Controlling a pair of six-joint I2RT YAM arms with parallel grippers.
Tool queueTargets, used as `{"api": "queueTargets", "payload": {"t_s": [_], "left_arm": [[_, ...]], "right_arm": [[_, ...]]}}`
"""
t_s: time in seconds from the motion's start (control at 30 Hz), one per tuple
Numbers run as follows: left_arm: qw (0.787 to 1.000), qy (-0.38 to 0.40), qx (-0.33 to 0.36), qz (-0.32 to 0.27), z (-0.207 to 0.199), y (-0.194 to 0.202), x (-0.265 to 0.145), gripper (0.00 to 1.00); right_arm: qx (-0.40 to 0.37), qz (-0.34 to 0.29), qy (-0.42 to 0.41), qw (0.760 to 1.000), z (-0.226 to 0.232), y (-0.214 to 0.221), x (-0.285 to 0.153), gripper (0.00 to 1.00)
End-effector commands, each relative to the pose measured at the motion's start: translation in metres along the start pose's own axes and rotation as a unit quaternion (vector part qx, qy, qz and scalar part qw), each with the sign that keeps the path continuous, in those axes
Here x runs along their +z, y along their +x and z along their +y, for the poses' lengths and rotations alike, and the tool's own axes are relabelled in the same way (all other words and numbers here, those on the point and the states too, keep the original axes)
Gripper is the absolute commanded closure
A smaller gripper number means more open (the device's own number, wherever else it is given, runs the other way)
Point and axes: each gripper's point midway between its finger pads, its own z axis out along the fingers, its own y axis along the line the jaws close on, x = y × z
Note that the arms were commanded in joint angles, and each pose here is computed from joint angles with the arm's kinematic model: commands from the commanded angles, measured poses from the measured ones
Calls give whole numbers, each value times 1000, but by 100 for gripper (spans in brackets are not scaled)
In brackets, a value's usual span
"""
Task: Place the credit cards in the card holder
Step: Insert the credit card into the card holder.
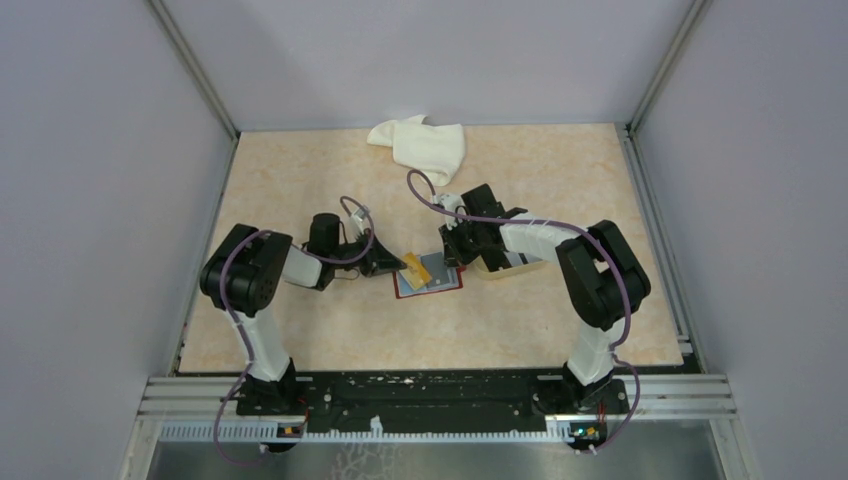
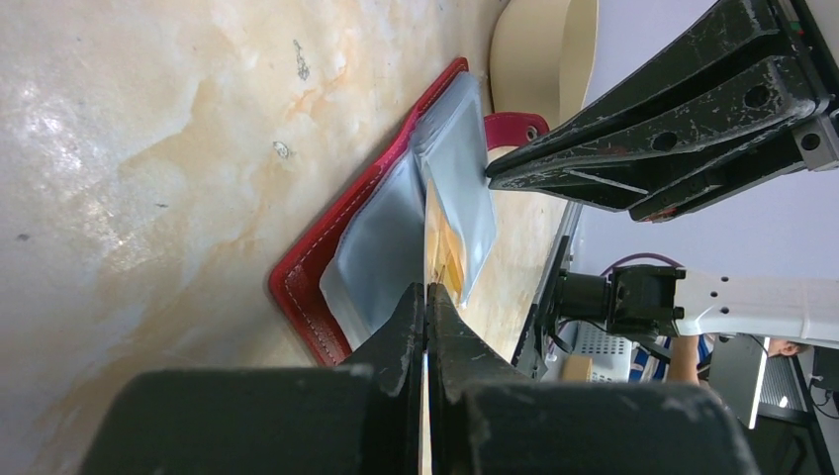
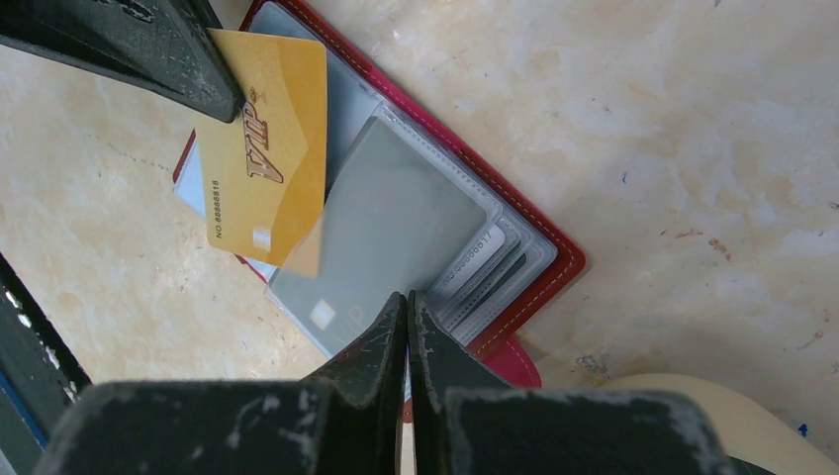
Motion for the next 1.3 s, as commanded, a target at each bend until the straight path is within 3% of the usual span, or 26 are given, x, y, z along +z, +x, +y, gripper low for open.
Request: {"api": "queueTargets", "payload": {"t_s": [0.0,1.27], "left_arm": [[1000,-4,-14,20,8,12,2,100],[992,-24,-56,112,19,33,18,100]], "right_arm": [[-14,14,-2,1000,6,3,9,100],[-19,14,-1,1000,9,2,10,100]]}}
